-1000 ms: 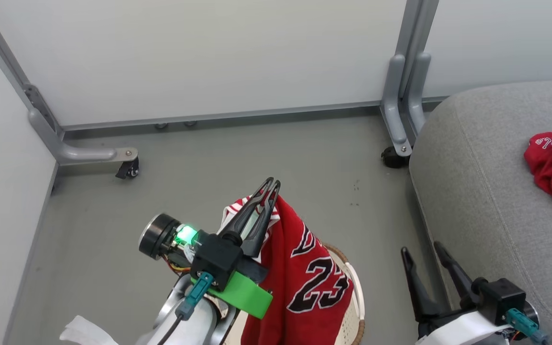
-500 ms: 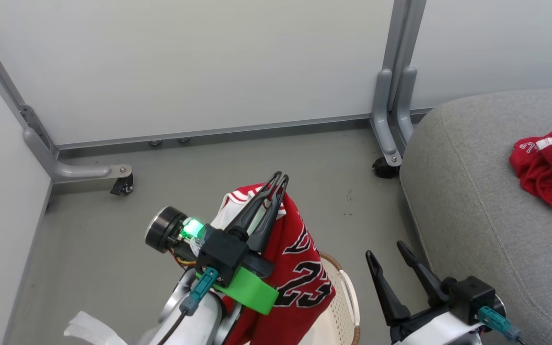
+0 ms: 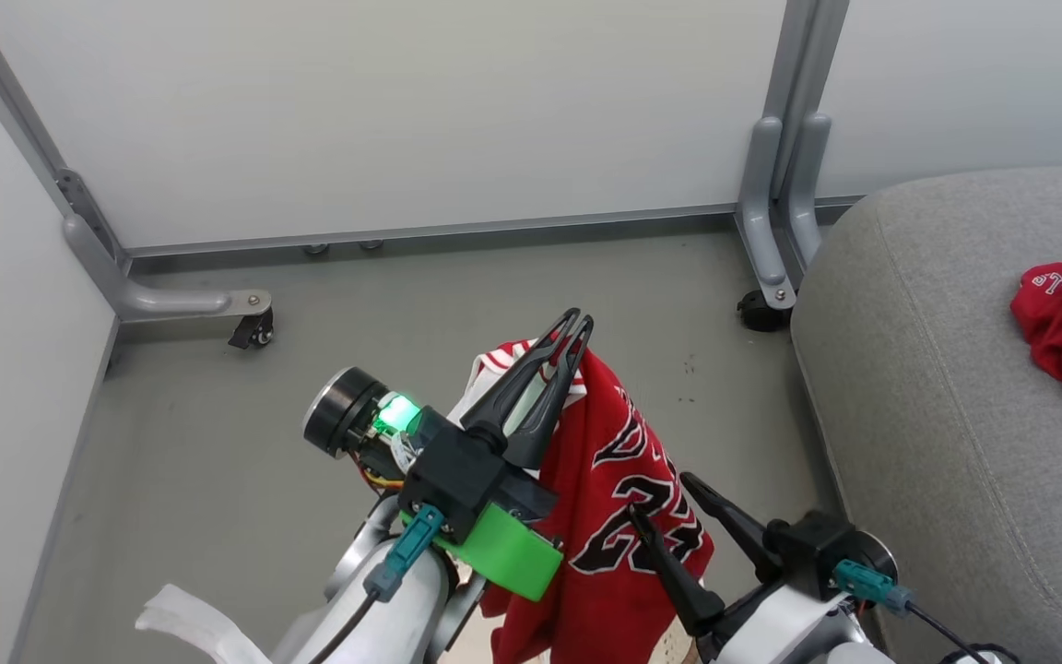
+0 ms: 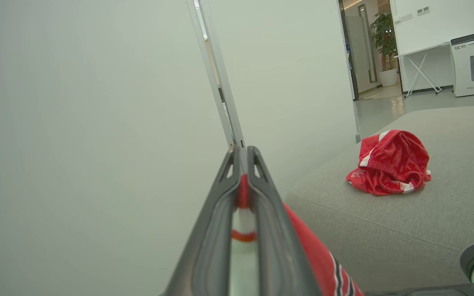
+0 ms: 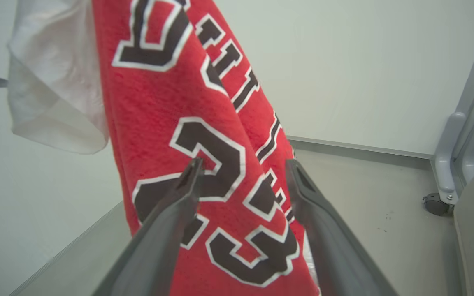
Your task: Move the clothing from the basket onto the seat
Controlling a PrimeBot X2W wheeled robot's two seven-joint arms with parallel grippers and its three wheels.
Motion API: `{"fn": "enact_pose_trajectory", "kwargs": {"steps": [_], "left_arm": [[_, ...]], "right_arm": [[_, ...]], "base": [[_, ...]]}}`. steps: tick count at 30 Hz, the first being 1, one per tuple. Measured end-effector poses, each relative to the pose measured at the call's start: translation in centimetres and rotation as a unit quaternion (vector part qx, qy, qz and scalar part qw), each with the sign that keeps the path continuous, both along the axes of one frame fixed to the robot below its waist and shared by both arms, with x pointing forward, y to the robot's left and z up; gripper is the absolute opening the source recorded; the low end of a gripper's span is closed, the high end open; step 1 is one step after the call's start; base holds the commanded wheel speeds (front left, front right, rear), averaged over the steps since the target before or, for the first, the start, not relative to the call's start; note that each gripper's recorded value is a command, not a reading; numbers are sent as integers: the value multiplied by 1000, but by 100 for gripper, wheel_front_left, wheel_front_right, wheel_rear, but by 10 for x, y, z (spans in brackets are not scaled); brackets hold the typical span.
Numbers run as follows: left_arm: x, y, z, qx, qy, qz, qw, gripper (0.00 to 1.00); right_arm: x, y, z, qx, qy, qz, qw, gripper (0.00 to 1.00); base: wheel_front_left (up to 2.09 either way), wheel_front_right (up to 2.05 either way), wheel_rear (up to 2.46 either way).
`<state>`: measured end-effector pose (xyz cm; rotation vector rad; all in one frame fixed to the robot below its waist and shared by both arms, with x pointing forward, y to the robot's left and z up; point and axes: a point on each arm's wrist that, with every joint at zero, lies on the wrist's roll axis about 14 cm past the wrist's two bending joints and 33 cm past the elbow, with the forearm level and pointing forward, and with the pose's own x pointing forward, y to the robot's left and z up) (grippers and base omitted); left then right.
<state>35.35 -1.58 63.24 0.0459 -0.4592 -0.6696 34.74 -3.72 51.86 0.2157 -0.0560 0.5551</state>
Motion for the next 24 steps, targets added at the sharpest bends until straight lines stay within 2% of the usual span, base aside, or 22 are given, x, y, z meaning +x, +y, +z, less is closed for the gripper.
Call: {"fn": "enact_pose_trajectory", "kwargs": {"steps": [8, 12, 14, 15, 24], "left_arm": [[-3, 3, 12, -6, -17, -2, 1000, 0], [-3, 5, 12, -5, -17, 0, 1000, 0], [-3, 5, 11, -4, -17, -1, 1000, 0], [-3, 5, 11, -4, -16, -1, 1000, 0], [2, 9, 0, 6, -2, 5, 1000, 0]], "right_arm": [[-15, 28, -48, -23, 82, 67, 994, 100], [-14, 35, -53, -28, 93, 78, 992, 100], [-16, 40, -55, -29, 95, 86, 991, 29], [-17, 42, -54, -31, 94, 91, 991, 0], [-13, 39, -52, -31, 91, 88, 991, 0]], "base": [[0, 0, 0], [0, 0, 0], [0, 0, 0], [0, 0, 0], [0, 0, 0]]}}
